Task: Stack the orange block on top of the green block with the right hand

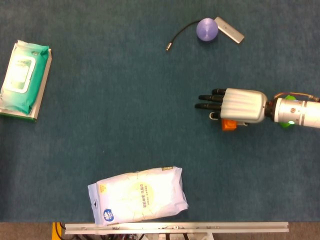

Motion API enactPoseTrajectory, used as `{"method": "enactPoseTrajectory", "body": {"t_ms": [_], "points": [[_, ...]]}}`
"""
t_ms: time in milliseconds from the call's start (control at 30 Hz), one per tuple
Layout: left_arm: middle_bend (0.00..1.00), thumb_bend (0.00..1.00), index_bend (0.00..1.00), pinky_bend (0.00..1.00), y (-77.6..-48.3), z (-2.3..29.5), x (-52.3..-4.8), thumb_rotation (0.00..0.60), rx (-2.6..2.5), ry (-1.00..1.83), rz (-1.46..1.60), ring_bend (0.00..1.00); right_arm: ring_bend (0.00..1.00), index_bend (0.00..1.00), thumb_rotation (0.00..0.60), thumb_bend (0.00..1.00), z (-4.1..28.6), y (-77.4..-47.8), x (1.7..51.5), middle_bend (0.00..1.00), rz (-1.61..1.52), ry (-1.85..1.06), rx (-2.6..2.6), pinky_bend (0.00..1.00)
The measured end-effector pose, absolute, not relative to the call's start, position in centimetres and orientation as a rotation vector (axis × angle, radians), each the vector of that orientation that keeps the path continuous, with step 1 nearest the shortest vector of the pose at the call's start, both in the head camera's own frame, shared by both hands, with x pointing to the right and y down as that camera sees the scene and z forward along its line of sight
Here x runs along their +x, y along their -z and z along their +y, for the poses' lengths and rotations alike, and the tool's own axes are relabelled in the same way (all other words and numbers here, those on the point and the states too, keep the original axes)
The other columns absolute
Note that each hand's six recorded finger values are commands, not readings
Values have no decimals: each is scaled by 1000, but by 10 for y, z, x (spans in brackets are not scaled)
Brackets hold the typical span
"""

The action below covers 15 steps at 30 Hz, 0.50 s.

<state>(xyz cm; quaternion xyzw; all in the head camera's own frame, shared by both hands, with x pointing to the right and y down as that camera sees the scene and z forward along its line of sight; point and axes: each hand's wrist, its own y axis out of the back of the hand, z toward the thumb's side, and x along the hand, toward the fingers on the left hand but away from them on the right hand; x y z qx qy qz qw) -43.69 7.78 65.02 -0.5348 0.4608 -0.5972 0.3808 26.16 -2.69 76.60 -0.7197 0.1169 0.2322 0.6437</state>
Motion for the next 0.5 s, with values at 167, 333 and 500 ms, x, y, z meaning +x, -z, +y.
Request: {"method": "enactPoseTrajectory", "body": {"t_ms": [167,333,500], "points": [[379,112,361,540,-650,78,-437,600,-1366,1522,1177,392,4,447,600,189,-27,-766,262,89,267,-535,-1637,231],[379,112,361,540,-650,78,-437,600,-1366,1522,1178,392,4,498,600,190,-27,-766,263,90,266,-540,-1638,231],[379,112,361,540,-650,79,-437,600,-1366,1522,1178,392,4,546,600,191,-27,-766,263,89,266,-543,-1639,231]]}}
